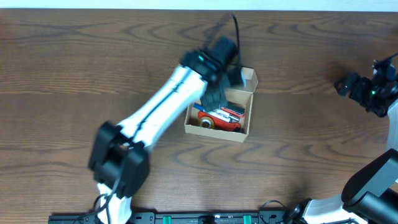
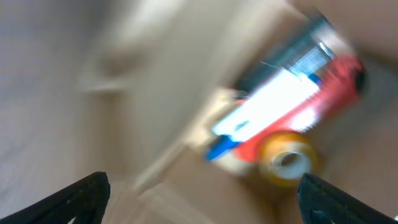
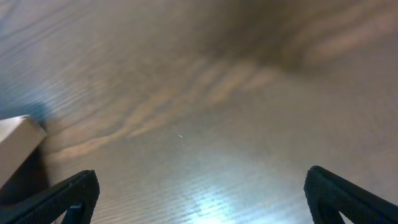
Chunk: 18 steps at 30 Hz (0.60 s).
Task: Pack container
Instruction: 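Raise the left arm away from the box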
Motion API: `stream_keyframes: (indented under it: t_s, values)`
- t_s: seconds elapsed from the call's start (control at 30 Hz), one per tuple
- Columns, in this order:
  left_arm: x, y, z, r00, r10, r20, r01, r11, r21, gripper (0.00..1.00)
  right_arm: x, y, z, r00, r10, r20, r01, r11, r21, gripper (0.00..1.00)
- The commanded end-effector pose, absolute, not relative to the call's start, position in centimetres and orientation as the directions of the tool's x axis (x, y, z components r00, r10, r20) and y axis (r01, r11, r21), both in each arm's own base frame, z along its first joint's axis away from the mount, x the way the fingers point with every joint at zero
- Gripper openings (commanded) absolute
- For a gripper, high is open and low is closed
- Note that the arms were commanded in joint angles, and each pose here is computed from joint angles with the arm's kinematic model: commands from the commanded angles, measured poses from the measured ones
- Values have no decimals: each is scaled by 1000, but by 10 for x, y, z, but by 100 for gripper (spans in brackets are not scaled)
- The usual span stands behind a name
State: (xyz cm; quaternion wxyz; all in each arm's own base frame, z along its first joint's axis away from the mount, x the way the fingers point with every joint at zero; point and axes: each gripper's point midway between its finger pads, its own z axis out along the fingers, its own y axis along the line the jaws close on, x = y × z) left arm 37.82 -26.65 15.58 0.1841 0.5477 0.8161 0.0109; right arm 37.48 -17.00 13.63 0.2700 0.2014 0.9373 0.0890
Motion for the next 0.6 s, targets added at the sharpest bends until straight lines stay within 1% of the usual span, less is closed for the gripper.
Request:
stream_keyframes:
  t_s: [0.0,0.07,0.17,0.23,0.33,0.43,0.57]
  values:
    - [415,-214,246,-568,660,-492,635,732,249,95,407,-144,197,-745,224,-628,115,971,210,99]
    - [429,-181,277,-593,586,-552,553,795,250,95,418,-130,222,-732,128,-669,27,987,159,99]
    - [444,-124,305,-659,426,-620,380,900,214,95,429,-109,251,-704,6,-710,-82,993,90,99]
    - [448,-78,311,-719,275,-639,225,961,160,95,431,-93,265,-689,-83,-720,-159,987,39,99]
    - [438,-17,303,-796,93,-598,42,994,97,95,432,-92,273,-698,-122,-706,-146,989,-27,98]
    - [425,8,292,-836,54,-547,37,998,41,96,424,-93,269,-731,-134,-669,-119,991,-67,88]
    - [408,17,288,-850,83,-519,83,996,23,96,411,-88,257,-782,-97,-616,-100,995,-29,80]
